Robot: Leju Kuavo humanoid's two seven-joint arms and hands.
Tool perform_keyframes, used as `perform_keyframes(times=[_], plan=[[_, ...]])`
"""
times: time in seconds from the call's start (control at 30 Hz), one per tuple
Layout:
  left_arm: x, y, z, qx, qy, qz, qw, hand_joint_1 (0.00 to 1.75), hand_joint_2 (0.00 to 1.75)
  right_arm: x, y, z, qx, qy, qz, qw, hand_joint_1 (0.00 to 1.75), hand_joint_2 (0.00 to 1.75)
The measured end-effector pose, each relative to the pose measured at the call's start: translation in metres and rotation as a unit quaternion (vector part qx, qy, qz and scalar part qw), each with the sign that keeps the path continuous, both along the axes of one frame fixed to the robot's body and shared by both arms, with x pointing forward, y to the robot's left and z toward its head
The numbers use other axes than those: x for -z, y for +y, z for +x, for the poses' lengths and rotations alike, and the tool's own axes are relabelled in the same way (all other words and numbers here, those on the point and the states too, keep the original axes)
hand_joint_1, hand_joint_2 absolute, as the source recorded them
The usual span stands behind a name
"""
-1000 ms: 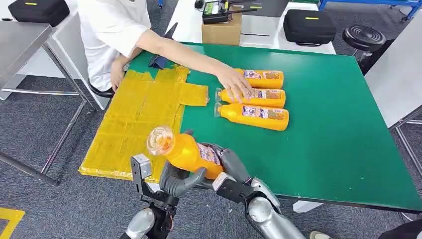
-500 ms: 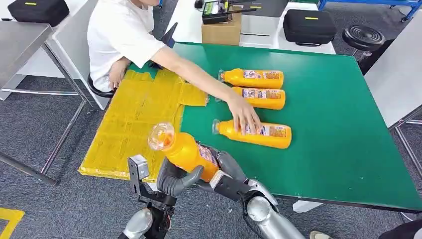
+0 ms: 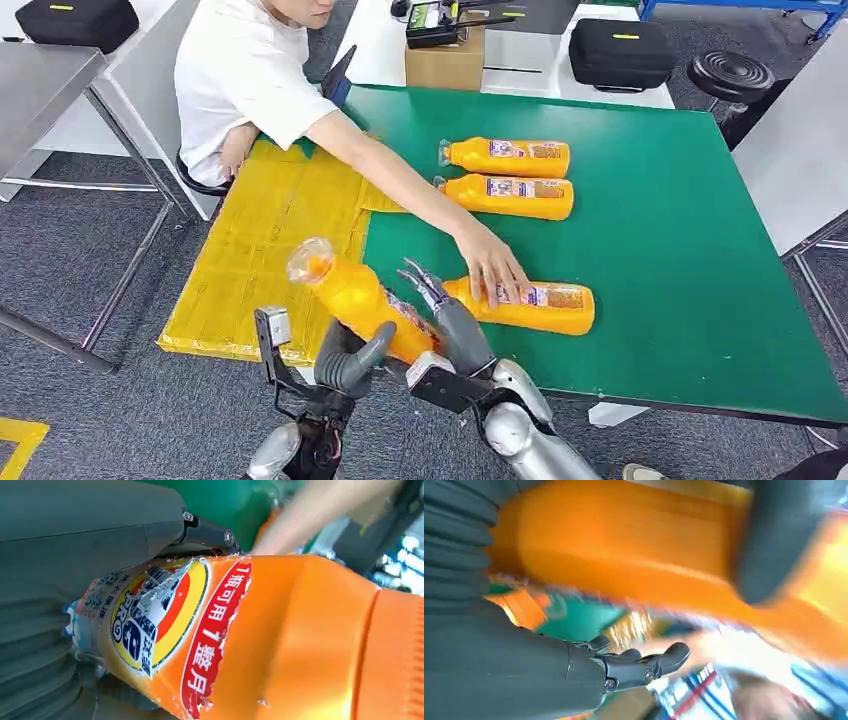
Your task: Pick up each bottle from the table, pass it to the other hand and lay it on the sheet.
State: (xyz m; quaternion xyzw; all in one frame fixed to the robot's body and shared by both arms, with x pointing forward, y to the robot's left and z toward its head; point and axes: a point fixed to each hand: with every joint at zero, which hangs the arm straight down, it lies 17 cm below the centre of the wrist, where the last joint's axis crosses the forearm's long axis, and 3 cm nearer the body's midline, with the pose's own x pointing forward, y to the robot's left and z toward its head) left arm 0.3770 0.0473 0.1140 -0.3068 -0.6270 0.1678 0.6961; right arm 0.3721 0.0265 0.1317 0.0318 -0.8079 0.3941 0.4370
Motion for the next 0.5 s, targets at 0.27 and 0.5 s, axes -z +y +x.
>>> perform_keyframes(times=[0.27, 0.5], plan=[[0.007, 0.032, 0.014, -0.06, 0.018, -0.002, 0.998, 1.75, 1.75, -0.038, -0.003, -0.01, 0.025, -0.06, 0.036, 0.997, 0.0, 0.0], [-0.01, 0.06, 0.024, -0.124, -0.03, 0.049, 0.991, 1.75, 1.75, -0.064, -0.012, -0.018, 0.047, -0.124, 0.05, 0.99, 0.0, 0.0]])
